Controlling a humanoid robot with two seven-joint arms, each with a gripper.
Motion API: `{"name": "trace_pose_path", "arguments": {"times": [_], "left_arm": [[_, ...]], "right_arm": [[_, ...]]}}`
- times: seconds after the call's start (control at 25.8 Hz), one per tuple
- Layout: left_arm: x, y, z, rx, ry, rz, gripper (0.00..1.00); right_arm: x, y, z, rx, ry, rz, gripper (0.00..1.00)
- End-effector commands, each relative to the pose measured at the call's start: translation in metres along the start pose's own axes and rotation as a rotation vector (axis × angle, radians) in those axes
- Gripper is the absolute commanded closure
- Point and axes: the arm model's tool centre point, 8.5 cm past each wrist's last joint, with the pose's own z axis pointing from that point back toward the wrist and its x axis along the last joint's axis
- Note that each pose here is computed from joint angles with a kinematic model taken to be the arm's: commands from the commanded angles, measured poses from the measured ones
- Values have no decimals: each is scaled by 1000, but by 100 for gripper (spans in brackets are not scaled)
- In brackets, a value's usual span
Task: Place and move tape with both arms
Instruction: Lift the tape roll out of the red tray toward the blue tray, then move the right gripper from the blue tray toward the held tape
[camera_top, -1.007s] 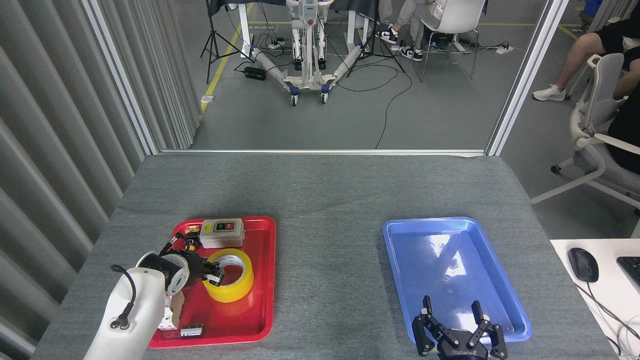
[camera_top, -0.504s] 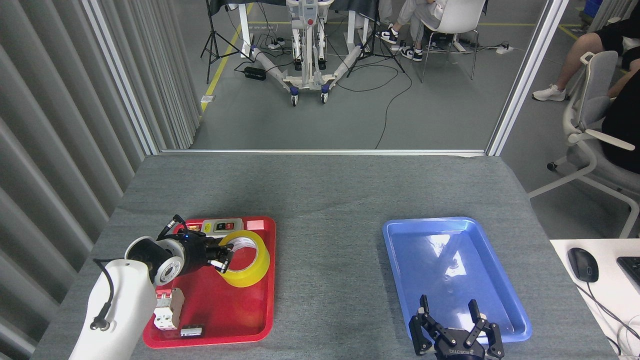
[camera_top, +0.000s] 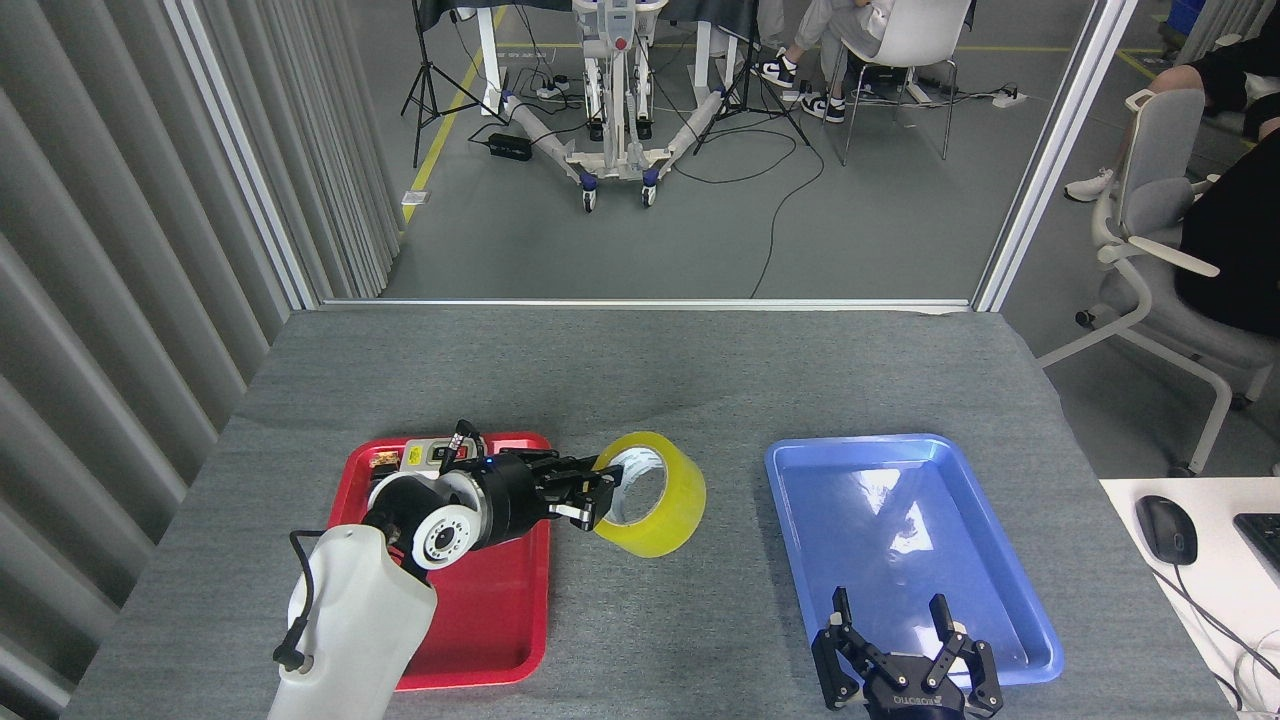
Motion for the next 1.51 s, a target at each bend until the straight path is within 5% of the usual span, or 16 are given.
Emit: {"name": "trace_pose_path", "arguments": {"times": [0.0,0.19,0.5,0.66,0.74,0.97,1.12,1.28,1.47], "left_arm": [[3,-6,20,200,-203,220,91],[-3,-23,31,375,-278,386,91],[10,-90,36,364,-301,455,90],[21,-102,29,354,-311,485,90],[23,-103,27,353,-315,487,90],[25,-108,24,319,-302,474,90],[25,-112,24,309,-296,478,90],[26,-113,24,307,-295,478,89],[26,-115,24,304,-295,483,89]], "right_arm": [[-5,0,0,2,1,2,0],[-9,-3,-1,-5,1,-70,0],[-21,-10,-5,-23,-7,-29,0],[-22,-12,-7,-29,-20,11,0],[-24,-14,-9,-39,-48,116,0],[-5,-23,-3,-263,-193,602,0],[13,-26,2,-401,-297,806,0],[17,-28,0,-484,-408,900,0],[19,-37,-6,-550,-374,832,0]]}}
